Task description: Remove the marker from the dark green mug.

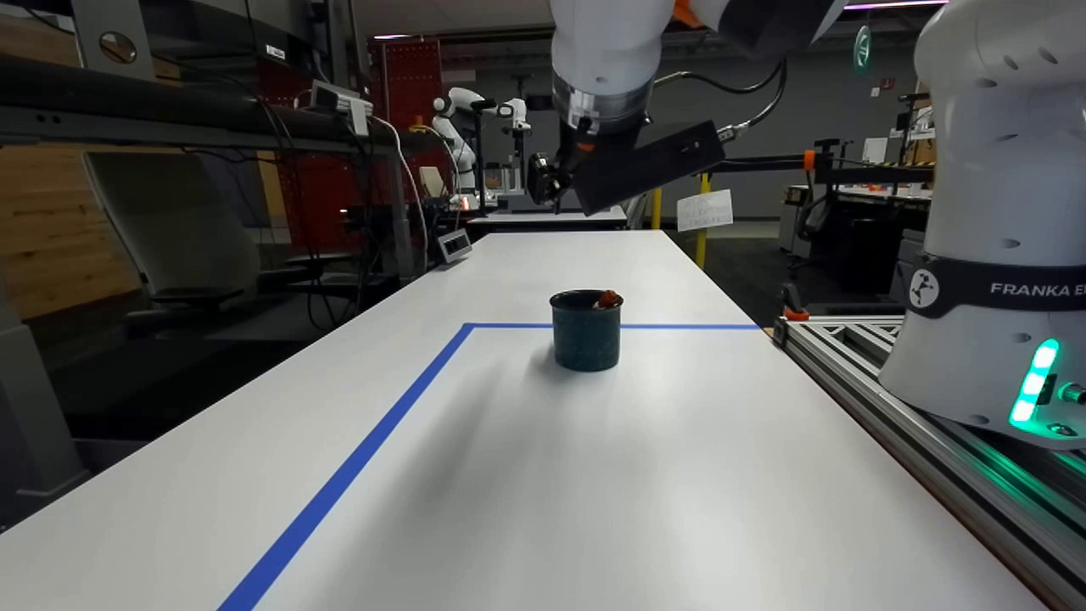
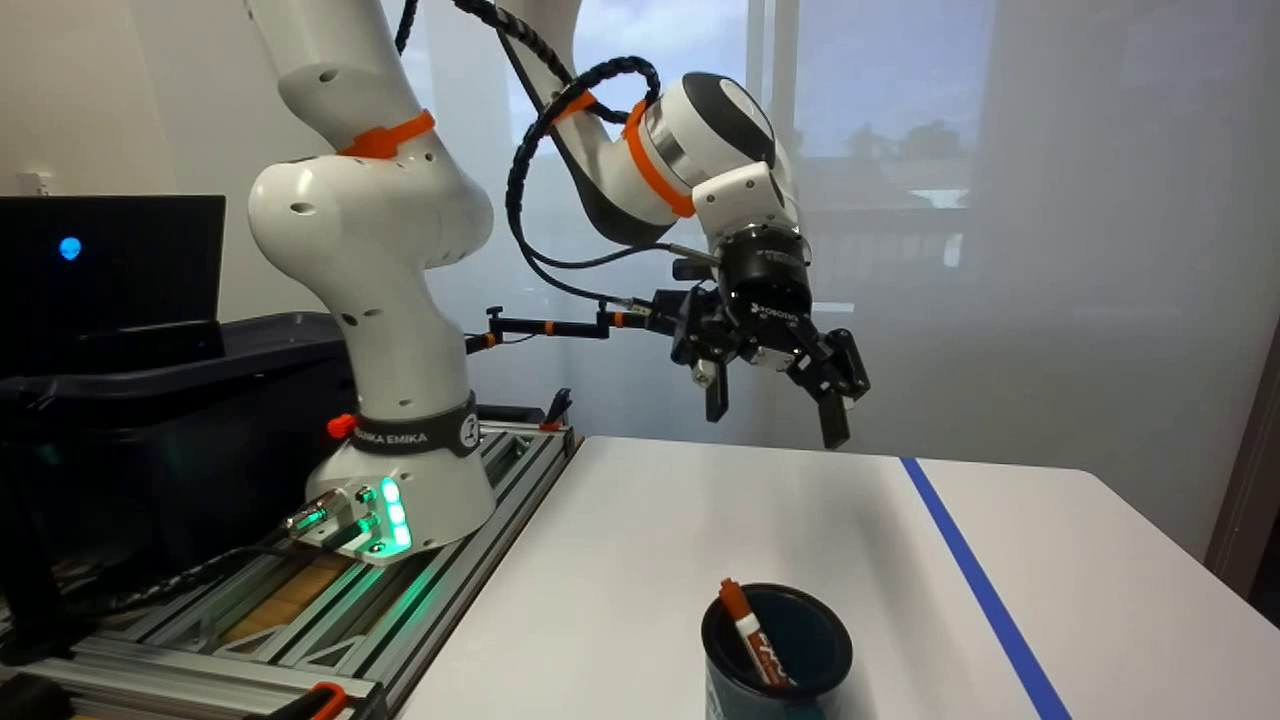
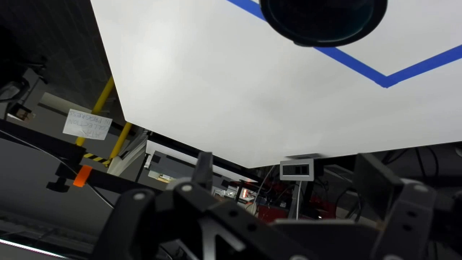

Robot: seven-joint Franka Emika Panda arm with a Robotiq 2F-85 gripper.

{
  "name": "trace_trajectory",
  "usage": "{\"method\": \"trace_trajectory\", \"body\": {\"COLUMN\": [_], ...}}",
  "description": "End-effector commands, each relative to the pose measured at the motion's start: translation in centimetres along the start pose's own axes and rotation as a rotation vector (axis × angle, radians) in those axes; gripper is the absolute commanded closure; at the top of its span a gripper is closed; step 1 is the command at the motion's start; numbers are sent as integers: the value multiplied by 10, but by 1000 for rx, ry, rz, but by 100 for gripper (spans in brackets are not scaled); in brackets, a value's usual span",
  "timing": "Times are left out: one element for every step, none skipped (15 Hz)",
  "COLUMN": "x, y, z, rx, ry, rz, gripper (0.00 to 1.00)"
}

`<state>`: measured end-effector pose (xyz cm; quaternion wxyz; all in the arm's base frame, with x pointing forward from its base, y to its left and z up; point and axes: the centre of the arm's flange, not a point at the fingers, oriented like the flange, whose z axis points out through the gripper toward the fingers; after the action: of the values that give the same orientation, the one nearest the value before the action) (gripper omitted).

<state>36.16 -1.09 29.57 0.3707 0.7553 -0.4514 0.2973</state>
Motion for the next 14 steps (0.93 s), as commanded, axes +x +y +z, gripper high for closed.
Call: {"method": "trace_trajectory", "body": {"x": [-7, -11, -14, -19, -23, -27, -32, -36, -40, -43, -46, -49, -51, -53], "y": [-5, -4, -5, -7, -6, -7, -8, -8, -9, -10, -9, -9, -8, -8], "z": [7, 8, 10, 11, 12, 14, 16, 17, 19, 21, 23, 27, 29, 33], "rx": [68, 88, 101, 126, 136, 146, 164, 180, 194, 204, 202, 202, 196, 185], "ry": [63, 81, 88, 87, 83, 77, 68, 64, 61, 54, 47, 43, 35, 31], "rz": [4, 5, 8, 21, 34, 41, 55, 63, 69, 75, 81, 86, 94, 100], "gripper": [0, 0, 0, 0, 0, 0, 0, 0, 0, 0, 0, 0, 0, 0]}}
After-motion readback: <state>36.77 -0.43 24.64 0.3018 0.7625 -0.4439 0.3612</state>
